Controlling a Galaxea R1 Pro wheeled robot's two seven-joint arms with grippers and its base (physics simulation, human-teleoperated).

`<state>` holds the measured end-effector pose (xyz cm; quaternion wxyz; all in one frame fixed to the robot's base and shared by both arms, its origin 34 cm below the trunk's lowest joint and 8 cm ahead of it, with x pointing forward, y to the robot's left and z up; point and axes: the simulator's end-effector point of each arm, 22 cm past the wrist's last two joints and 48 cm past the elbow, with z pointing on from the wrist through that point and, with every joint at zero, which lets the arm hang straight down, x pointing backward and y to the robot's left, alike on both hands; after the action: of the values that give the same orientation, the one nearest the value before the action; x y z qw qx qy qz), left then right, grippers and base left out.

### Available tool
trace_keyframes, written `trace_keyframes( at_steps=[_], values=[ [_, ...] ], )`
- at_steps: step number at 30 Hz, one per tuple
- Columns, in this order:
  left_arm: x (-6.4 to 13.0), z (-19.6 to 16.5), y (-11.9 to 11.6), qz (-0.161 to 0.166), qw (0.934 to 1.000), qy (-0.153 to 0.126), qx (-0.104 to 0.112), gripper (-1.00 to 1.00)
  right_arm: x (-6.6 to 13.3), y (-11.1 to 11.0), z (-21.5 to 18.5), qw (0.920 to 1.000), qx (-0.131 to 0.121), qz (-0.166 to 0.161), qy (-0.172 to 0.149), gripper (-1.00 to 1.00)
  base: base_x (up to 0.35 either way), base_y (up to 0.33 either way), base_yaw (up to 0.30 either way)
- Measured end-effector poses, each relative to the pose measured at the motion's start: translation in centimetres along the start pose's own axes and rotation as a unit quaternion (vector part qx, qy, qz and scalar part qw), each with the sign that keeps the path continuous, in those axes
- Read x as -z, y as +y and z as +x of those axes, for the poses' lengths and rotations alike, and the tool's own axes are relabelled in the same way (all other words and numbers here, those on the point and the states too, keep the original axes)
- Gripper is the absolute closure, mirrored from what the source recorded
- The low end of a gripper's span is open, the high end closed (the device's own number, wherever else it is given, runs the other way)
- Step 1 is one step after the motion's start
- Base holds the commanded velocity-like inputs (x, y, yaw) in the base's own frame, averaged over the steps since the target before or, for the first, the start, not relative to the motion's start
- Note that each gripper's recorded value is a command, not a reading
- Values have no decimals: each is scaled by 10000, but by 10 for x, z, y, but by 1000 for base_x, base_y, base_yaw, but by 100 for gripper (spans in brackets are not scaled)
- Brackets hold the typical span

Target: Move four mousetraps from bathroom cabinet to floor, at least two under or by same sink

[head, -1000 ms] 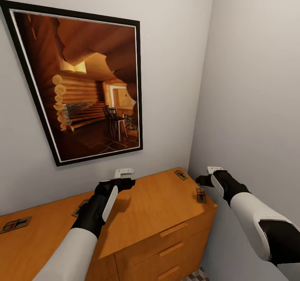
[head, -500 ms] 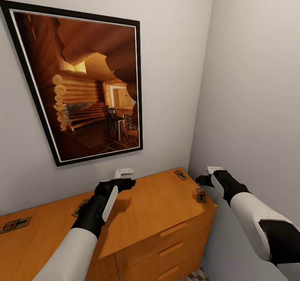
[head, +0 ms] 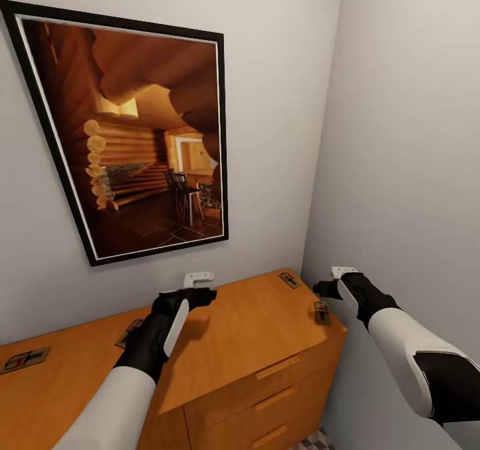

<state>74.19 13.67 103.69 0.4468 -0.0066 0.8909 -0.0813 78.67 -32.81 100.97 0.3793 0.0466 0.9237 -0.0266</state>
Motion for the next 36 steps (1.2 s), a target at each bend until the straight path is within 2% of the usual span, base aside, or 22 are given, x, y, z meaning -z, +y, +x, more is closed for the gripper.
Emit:
trace_keyframes(
  at_steps=[23,36],
  values=[
    [-13,12,3,-22,10000,71,10,-100,-16,7,23,9997,-9,-47,240,-100,0,0,0],
    [-13,12,3,-16,10000,68,15,-100,-17,6,25,9996,-78,-81,251,-100,0,0,0]
  ],
)
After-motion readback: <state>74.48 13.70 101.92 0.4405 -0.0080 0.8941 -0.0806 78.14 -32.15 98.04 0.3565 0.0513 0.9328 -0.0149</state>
